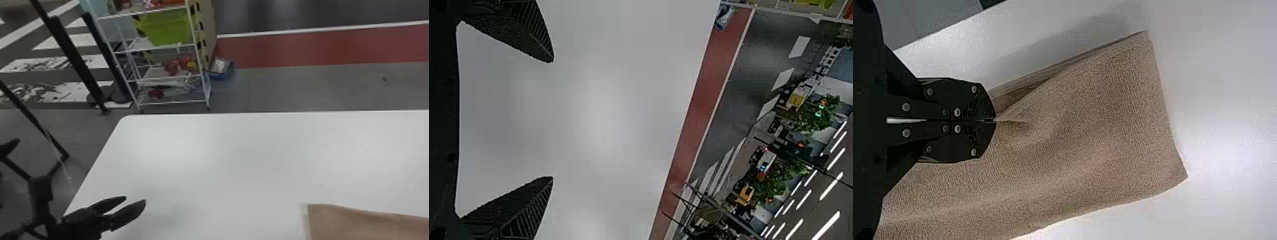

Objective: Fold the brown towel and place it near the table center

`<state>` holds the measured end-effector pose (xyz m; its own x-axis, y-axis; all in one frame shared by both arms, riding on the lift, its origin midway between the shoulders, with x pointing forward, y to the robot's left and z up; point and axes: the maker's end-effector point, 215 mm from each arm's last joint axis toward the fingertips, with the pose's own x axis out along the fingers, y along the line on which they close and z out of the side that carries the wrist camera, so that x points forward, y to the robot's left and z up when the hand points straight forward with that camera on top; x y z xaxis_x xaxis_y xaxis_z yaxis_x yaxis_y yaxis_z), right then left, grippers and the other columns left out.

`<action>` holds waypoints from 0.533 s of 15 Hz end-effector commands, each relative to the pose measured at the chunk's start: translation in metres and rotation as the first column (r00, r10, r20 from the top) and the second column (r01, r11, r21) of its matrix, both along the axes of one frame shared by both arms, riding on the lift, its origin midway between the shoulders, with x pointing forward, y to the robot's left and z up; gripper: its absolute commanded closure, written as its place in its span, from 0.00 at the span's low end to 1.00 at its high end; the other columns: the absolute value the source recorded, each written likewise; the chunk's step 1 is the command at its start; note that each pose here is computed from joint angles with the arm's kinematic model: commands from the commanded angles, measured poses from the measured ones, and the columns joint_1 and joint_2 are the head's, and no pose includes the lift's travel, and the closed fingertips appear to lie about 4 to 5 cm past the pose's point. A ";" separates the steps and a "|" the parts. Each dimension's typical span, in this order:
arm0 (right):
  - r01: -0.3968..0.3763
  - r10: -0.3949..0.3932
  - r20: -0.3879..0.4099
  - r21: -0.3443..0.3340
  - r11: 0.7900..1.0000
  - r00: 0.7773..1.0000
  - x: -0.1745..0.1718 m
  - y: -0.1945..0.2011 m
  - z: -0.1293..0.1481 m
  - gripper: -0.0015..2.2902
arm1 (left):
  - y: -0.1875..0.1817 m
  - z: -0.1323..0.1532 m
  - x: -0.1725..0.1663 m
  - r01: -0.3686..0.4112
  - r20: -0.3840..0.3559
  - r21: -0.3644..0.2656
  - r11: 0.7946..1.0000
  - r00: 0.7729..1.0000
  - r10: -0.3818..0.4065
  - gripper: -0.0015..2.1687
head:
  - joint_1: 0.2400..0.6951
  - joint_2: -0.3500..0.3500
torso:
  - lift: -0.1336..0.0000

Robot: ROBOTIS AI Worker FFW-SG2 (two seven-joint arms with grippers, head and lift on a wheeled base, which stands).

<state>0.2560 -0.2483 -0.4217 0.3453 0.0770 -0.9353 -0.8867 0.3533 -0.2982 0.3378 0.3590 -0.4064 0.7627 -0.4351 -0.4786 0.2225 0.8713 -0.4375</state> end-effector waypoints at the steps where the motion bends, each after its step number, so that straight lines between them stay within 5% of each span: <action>1: -0.005 0.005 0.002 0.025 1.000 1.000 -0.001 0.006 0.005 0.54 | -0.001 -0.001 -0.001 -0.004 -0.002 -0.007 1.000 1.000 0.004 0.01 | 1.00 0.81 | 0.09; 5: -0.007 0.007 -0.033 0.012 1.000 0.999 -0.010 0.005 -0.009 0.52 | -0.002 -0.001 0.000 0.000 0.000 -0.006 1.000 1.000 0.000 0.01 | 1.00 0.83 | 0.09; 7: 0.033 -0.032 -0.030 0.017 0.999 0.999 -0.008 -0.001 -0.007 0.02 | -0.002 -0.002 -0.001 -0.001 -0.003 -0.009 1.000 1.000 0.001 0.01 | 1.00 0.83 | 0.09; 8: 0.091 -0.090 -0.013 0.045 0.995 0.996 -0.001 -0.006 0.001 0.00 | -0.003 -0.002 -0.001 0.000 -0.003 -0.009 1.000 1.000 0.000 0.01 | 1.00 0.83 | 0.09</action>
<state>0.2489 -0.2485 -0.4283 0.3235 0.0836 -0.9425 -0.8833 0.3840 -0.2691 0.3376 0.3582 -0.4067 0.7615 -0.4372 -0.4785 0.2237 0.8701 -0.4391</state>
